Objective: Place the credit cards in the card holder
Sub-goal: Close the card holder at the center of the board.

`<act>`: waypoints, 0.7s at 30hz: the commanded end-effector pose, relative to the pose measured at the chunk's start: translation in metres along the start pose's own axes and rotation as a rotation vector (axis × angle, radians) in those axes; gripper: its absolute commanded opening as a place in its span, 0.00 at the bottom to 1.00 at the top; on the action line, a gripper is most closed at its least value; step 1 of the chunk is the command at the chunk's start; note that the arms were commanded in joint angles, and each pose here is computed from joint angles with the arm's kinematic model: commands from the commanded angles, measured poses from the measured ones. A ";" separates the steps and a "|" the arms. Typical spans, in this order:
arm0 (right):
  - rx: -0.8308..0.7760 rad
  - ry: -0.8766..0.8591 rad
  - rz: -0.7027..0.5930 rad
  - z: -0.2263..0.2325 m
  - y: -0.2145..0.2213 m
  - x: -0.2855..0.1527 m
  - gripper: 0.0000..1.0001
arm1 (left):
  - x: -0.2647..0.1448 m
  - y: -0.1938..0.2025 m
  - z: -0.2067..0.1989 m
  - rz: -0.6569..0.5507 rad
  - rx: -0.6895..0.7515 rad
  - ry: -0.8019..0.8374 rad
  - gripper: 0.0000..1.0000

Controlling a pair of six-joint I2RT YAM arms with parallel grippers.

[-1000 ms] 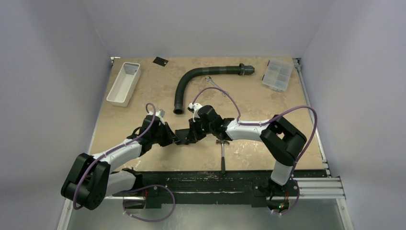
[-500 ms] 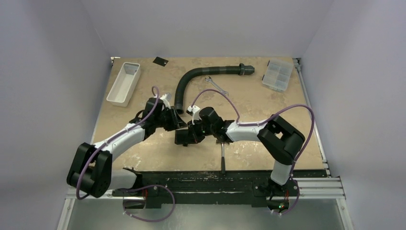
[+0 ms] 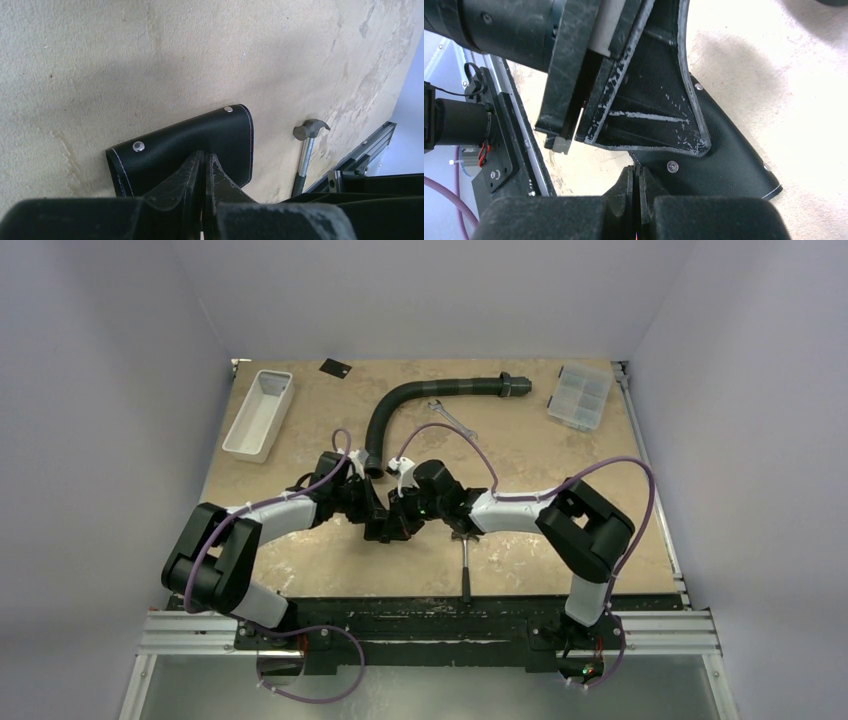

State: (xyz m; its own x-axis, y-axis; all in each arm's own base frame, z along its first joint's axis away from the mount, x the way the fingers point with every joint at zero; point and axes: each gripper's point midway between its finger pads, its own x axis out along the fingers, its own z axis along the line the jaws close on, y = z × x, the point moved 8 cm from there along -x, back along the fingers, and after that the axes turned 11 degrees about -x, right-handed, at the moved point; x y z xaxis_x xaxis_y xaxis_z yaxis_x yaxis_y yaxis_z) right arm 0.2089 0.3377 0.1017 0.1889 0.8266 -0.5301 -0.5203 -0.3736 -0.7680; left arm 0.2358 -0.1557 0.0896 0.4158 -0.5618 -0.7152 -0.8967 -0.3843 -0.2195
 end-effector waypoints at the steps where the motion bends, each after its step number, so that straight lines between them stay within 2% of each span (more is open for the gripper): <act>1: -0.032 0.009 -0.061 0.001 -0.026 0.005 0.00 | 0.004 0.000 0.025 -0.018 0.074 -0.153 0.00; 14: 0.021 0.163 -0.012 -0.018 -0.015 0.012 0.00 | 0.005 0.008 0.039 -0.004 0.070 -0.198 0.00; 21: -0.005 0.166 -0.063 -0.020 -0.015 0.012 0.00 | 0.006 0.013 0.043 0.004 0.063 -0.199 0.00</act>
State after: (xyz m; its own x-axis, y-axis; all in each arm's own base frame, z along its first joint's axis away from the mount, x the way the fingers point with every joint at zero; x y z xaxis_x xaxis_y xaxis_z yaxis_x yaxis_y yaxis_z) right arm 0.2232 0.3415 0.0923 0.2685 0.7615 -0.5900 -0.5526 -0.3799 -0.7418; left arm 0.2373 -0.1538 0.0873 0.4263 -0.5540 -0.7151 -0.8984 -0.3515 -0.2633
